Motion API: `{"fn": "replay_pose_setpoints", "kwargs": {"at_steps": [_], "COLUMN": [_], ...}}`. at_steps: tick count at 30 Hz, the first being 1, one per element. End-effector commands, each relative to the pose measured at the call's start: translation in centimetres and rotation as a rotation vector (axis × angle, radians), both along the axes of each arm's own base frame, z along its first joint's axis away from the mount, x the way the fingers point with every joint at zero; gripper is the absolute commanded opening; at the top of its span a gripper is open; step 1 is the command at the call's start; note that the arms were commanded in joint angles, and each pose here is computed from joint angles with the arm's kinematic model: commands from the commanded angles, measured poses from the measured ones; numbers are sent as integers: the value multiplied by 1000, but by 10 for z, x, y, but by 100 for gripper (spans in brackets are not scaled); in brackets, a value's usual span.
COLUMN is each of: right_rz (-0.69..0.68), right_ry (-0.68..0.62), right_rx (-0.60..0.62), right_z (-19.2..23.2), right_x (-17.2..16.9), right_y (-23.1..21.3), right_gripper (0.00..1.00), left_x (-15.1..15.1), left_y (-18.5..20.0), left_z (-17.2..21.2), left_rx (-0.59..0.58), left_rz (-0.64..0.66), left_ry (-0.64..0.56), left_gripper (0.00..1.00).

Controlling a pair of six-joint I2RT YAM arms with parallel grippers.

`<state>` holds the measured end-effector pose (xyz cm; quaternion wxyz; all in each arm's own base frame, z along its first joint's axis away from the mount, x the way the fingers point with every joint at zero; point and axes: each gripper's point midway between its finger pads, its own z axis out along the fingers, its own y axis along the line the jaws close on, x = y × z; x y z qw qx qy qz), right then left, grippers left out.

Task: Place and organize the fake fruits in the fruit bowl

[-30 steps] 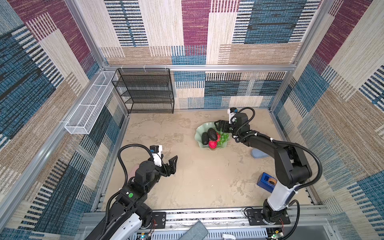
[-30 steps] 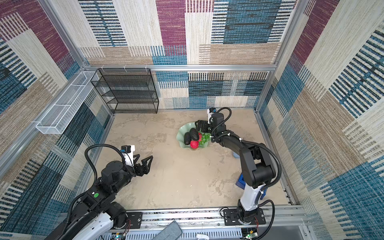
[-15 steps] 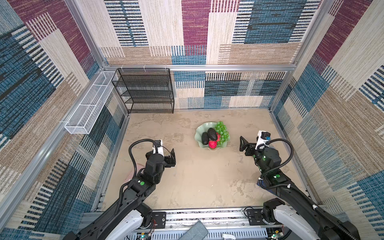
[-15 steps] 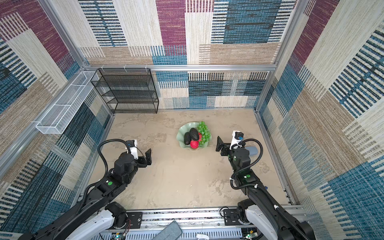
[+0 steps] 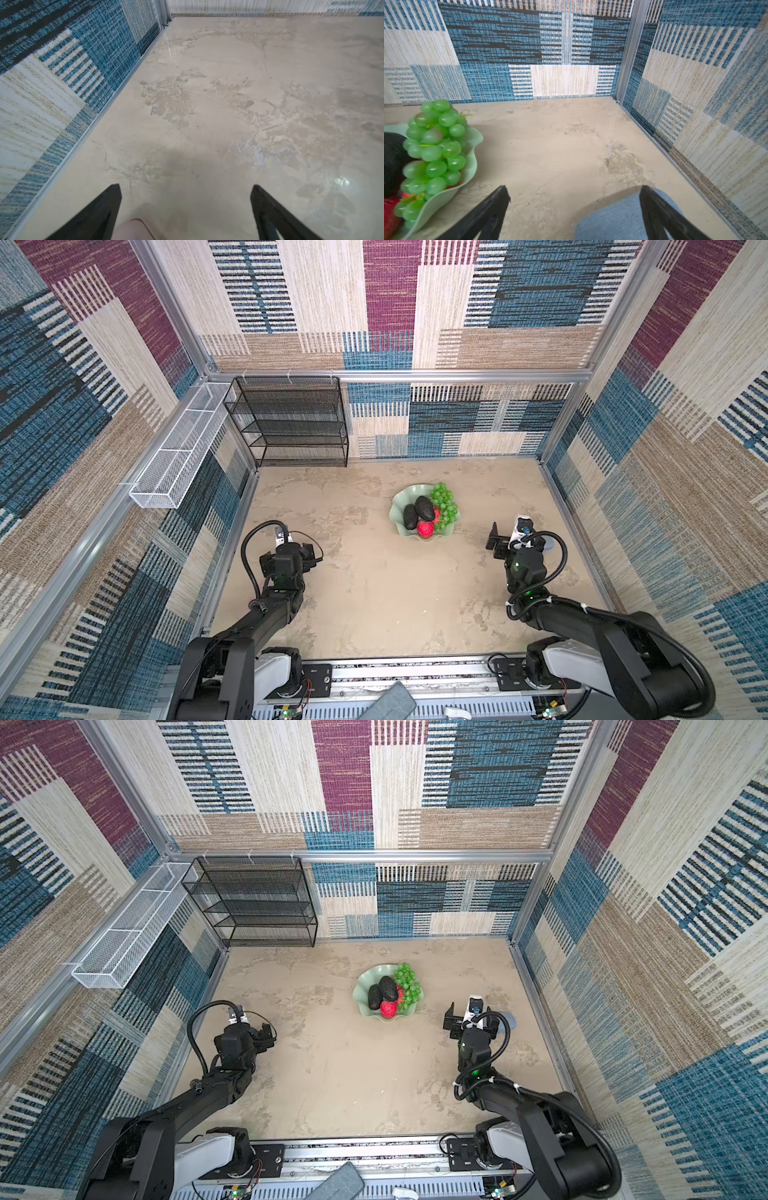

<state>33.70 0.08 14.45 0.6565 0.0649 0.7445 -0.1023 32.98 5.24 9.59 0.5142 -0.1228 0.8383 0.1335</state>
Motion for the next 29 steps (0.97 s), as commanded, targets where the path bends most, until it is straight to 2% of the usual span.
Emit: {"fn": "replay_pose_setpoints", "kwargs": {"at_steps": [1, 4, 5, 7, 9, 11, 13, 16, 29], "right_rz": [38, 80, 98, 164, 175, 191, 188, 149, 128], "right_ry": [-177, -195, -149, -159, -173, -113, -123, -112, -112], "right_rx": [-3, -32, -14, 24, 30, 43, 39, 54, 66], "right_z": [32, 24, 17, 17, 11, 4, 4, 3, 2], "right_x": [9, 15, 20, 20, 21, 28, 28, 30, 31], "right_y": [-1, 1, 2, 1, -1, 1, 0, -6, -11], "right_gripper": [100, 100, 100, 100, 100, 100, 100, 100, 100], "left_x": [31, 45, 48, 58, 59, 69, 65, 66, 67], "left_y": [-12, -17, -15, -18, -25, -20, -18, -16, -16], "left_z": [35, 27, 21, 10, -1, 2, -3, 1, 0], "left_rx": [-61, -45, -38, -5, -34, -7, -36, -20, -23], "left_rz": [-104, -144, -136, -166, -190, -165, -154, -145, -145], "left_ry": [-225, -153, -172, -219, -92, -128, -77, -122, -111], "left_gripper": [100, 100, 100, 100, 100, 100, 100, 100, 100]}}
